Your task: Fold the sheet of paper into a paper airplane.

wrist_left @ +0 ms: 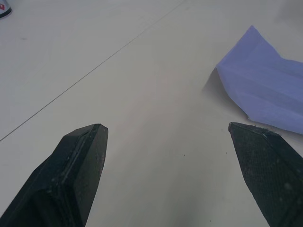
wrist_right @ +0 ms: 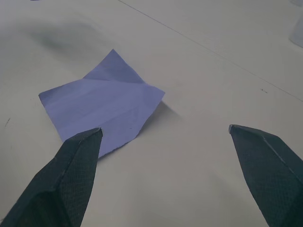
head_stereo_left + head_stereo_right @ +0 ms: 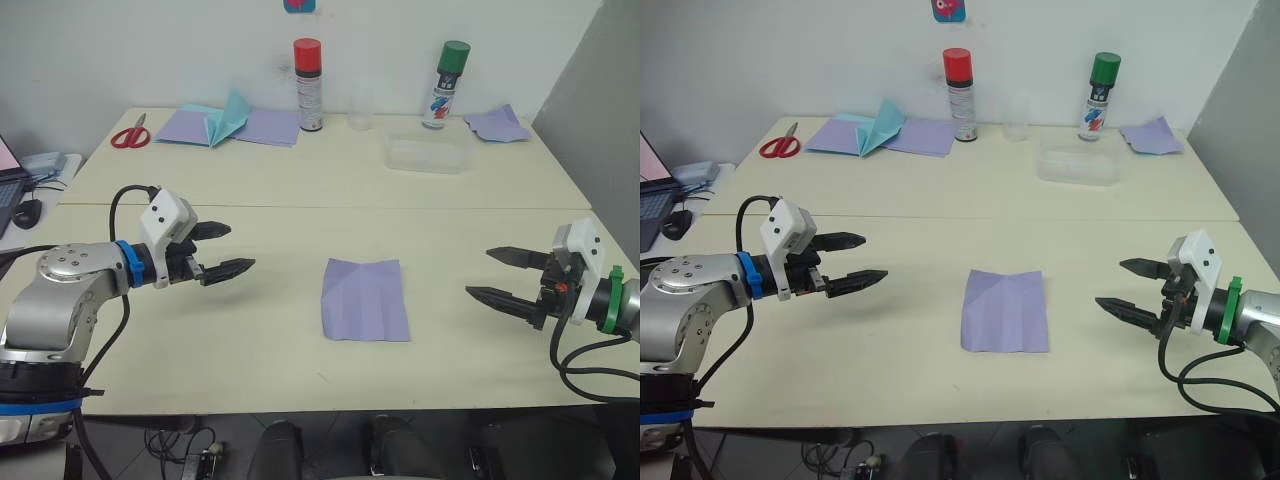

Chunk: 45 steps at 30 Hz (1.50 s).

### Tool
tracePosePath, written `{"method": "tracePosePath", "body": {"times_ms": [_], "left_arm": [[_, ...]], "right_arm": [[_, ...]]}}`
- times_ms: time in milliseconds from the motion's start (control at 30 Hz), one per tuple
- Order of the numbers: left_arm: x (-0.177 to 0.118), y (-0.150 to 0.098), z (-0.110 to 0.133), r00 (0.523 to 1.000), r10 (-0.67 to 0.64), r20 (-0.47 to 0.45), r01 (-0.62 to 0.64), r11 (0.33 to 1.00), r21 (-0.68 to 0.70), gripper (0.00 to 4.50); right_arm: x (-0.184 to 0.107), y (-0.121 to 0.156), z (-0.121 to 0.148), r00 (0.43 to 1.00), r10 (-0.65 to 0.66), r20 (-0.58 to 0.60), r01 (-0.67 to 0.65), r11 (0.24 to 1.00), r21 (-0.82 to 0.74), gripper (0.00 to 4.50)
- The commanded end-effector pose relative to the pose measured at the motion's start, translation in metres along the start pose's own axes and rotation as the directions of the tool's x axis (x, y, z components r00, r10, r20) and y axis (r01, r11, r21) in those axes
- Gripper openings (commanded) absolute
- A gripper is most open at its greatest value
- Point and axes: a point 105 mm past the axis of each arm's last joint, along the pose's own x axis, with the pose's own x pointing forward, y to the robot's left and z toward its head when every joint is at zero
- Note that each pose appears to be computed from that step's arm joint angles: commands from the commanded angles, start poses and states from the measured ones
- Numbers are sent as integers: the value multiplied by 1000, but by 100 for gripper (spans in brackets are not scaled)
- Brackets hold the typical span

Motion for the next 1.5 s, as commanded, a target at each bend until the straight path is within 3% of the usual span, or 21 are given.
{"method": "tracePosePath", "body": {"times_ms": [33,967,1233,1433,1500], "left_arm": [[-8,7,3,999,35,5,-35,998,43,448],[-9,-4,19,996,-49,76,50,999,-16,448],[7,-28,53,977,-162,138,153,986,72,193],[34,-50,57,965,-215,152,195,972,133,1],[48,-61,56,958,-233,168,210,967,143,1]], "right_arm": [[-3,-3,11,1000,-4,15,5,999,-49,450],[1,-3,9,1000,11,6,-11,999,-49,450],[5,-3,9,1000,27,-1,-27,998,-60,450],[12,-1,9,999,40,3,-39,997,-60,450],[16,2,7,999,49,6,-48,997,-60,450]]}}
